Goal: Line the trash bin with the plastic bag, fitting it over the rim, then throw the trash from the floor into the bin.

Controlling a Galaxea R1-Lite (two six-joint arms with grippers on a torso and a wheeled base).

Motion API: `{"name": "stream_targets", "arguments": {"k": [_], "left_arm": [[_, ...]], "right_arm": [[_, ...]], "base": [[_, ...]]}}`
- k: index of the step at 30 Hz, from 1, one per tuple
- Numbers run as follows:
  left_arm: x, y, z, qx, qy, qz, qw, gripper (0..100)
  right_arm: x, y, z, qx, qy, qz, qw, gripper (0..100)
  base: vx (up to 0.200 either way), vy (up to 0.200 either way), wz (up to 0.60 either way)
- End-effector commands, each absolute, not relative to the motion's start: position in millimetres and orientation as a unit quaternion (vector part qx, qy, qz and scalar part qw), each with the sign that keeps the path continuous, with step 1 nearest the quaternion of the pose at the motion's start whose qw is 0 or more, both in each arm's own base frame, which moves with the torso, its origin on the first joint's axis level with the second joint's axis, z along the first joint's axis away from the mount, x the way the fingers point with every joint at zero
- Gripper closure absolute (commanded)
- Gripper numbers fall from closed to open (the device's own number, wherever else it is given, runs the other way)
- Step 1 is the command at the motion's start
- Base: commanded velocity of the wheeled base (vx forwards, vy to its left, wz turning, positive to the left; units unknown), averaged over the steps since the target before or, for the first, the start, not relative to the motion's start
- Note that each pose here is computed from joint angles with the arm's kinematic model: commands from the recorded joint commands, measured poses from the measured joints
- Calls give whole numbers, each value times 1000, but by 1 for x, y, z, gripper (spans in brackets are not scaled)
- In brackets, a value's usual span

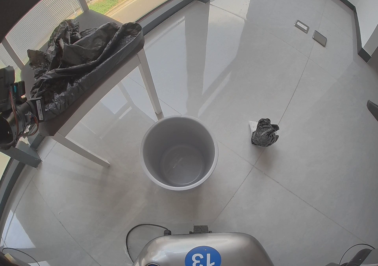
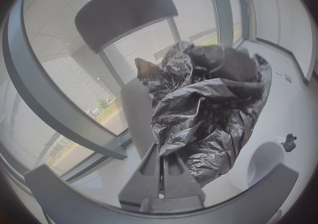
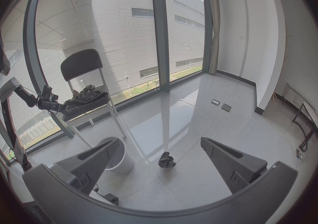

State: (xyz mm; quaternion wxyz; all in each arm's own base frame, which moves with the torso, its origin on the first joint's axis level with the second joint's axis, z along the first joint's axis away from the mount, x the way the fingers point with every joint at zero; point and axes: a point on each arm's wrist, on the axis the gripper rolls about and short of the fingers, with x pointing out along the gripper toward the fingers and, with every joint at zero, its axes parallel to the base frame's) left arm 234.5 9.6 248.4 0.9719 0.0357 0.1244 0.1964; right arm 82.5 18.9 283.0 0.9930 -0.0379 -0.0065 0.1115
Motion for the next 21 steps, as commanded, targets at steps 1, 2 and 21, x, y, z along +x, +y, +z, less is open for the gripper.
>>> {"name": "stream_targets", "arguments": {"k": [1,2,21], "left_arm": [[226,-2,263,26,85,173,981,100],[226,-2,264,26,84,172,981,100],[152,-63,320,-36,-53,-66,996,100]], "right_arm": [[84,19,282,-42,-5,112,993,0],[84,19,282,-42,-5,112,993,0],[150,48,260,-52,94,179,978,0]], "base": [[0,0,0],[0,0,0],[0,0,0]]}}
